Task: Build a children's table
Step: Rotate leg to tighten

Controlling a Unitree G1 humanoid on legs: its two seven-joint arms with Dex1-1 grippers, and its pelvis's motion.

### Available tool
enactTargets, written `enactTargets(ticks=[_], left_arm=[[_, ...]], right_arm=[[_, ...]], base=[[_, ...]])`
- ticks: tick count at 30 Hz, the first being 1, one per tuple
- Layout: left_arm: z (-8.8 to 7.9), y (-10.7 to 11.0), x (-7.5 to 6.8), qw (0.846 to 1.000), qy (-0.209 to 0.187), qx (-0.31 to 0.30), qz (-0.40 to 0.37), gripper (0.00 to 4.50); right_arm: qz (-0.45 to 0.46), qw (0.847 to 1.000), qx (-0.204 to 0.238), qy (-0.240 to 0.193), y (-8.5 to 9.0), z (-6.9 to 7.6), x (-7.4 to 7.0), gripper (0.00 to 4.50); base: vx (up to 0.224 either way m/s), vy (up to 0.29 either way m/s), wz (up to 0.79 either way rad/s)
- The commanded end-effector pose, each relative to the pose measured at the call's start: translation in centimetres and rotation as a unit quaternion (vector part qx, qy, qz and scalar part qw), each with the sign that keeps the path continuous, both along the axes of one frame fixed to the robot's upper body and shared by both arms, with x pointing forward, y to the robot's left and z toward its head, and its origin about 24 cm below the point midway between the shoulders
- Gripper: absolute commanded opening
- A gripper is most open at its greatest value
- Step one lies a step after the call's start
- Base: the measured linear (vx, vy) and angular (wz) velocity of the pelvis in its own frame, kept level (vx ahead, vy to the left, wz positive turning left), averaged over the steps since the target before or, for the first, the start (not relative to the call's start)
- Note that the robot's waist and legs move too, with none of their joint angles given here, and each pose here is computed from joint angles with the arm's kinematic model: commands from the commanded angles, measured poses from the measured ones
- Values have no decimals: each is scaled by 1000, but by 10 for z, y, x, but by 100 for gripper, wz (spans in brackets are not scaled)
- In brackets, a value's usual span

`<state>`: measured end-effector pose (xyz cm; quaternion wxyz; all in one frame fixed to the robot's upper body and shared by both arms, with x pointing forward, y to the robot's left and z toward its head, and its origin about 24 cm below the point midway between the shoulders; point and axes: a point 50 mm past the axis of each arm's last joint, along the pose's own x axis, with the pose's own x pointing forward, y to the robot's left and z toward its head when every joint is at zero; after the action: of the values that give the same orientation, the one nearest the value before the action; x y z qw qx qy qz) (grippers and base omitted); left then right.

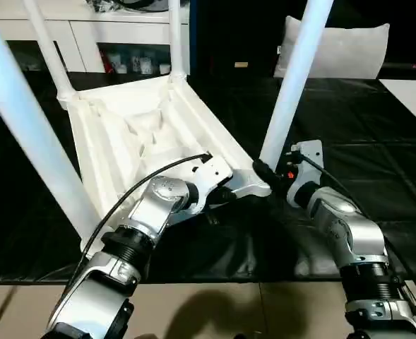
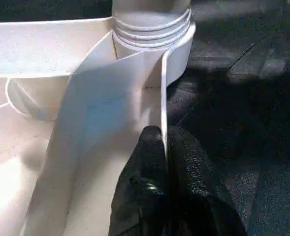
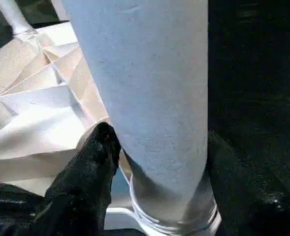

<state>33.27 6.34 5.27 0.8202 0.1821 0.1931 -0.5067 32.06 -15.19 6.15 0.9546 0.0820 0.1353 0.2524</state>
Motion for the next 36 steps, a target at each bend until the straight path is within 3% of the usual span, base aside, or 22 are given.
enactTargets(ticks=[1, 9, 12, 19, 20, 24, 26, 36], left_arm=[[2, -5, -7, 998, -10, -20, -53, 0], [-5, 22, -17, 989, -8, 20, -150, 0], [-4, 33, -22, 977, -11, 48, -209, 0], [-1, 40, -29, 956, -3, 63, -286, 0], [0, 40, -30, 954, -4, 64, -292, 0], [1, 39, -33, 942, -6, 72, -328, 0], [0, 39, -33, 940, -6, 74, -333, 0], [-1, 36, -32, 941, -6, 64, -333, 0]], right_arm=[[63, 998, 19, -20, 6, 5, -6, 325], [175, 983, -21, -59, -28, 13, -22, 399], [247, 965, -64, -66, -40, 19, -29, 399], [342, 937, -69, -34, -49, 18, -37, 399], [348, 934, -68, -32, -49, 18, -38, 372], [398, 916, -47, -13, -44, 13, -43, 352], [407, 912, -42, -10, -42, 12, -44, 321], [423, 906, -23, 0, -37, 8, -44, 247]], base=[[0, 0, 0], [0, 0, 0], [0, 0, 0], [0, 0, 0], [0, 0, 0], [0, 0, 0], [0, 0, 0], [0, 0, 0]])
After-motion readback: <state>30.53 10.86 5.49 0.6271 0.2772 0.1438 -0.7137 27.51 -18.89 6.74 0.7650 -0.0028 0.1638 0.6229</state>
